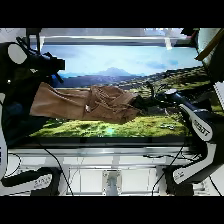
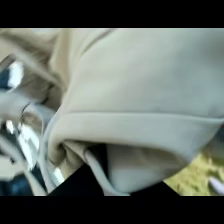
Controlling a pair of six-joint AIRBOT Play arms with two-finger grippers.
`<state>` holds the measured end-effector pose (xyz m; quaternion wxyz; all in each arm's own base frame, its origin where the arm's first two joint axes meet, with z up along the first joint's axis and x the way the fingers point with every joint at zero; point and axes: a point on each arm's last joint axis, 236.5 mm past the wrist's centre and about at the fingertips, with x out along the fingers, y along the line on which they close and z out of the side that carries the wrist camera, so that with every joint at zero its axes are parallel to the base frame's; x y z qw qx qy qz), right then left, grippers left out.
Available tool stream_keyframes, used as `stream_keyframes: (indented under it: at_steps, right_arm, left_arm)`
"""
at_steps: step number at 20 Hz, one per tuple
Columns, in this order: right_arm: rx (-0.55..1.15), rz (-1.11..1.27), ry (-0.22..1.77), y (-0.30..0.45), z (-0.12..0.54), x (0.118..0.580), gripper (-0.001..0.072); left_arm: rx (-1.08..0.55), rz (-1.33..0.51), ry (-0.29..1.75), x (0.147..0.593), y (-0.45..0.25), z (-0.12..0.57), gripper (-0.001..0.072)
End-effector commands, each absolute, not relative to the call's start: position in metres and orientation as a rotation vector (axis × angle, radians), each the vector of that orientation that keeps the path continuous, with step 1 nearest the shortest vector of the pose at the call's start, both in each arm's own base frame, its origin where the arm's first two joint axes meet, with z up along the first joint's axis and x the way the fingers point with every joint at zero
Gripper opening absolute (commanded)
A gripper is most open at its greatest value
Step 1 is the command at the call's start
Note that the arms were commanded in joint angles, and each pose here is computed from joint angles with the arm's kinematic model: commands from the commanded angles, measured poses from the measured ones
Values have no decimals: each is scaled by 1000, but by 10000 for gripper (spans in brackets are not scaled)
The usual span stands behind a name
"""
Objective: Fold the clothes and pants, and hang the long-sleeved shirts on hangers.
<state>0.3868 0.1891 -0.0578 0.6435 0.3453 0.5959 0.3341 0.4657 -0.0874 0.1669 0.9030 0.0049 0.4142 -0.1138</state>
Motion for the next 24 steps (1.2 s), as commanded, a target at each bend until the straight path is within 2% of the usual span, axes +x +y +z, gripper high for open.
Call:
stream_keyframes:
  at_steps: [1,3,7,10,12,15,18,21,24]
  right_arm:
    - [748,772,1429,148,-24,358,30]
    - [716,718,1385,110,5,352,29]
    - [684,574,1283,55,59,339,28]
    - [595,564,1242,57,94,337,28]
    - [547,578,1192,67,124,347,28]
    - [454,587,1148,90,155,358,27]
    - [357,566,1194,109,152,352,27]
    - [322,555,1212,128,147,351,27]
    - [319,501,1255,140,133,354,28]
  left_arm:
    - [-85,-319,928,455,-116,142,12]
    - [-94,-379,1007,443,-144,111,12]
    - [12,-554,1088,420,-245,54,12]
    - [105,-694,1087,392,-336,7,12]
    - [149,-742,1128,372,-370,-31,12]
    - [83,-747,1123,368,-401,-56,11]
    - [-56,-757,1117,370,-420,-53,12]
    - [-82,-737,1126,379,-409,-49,12]
    - [-143,-670,1075,415,-367,-15,12]
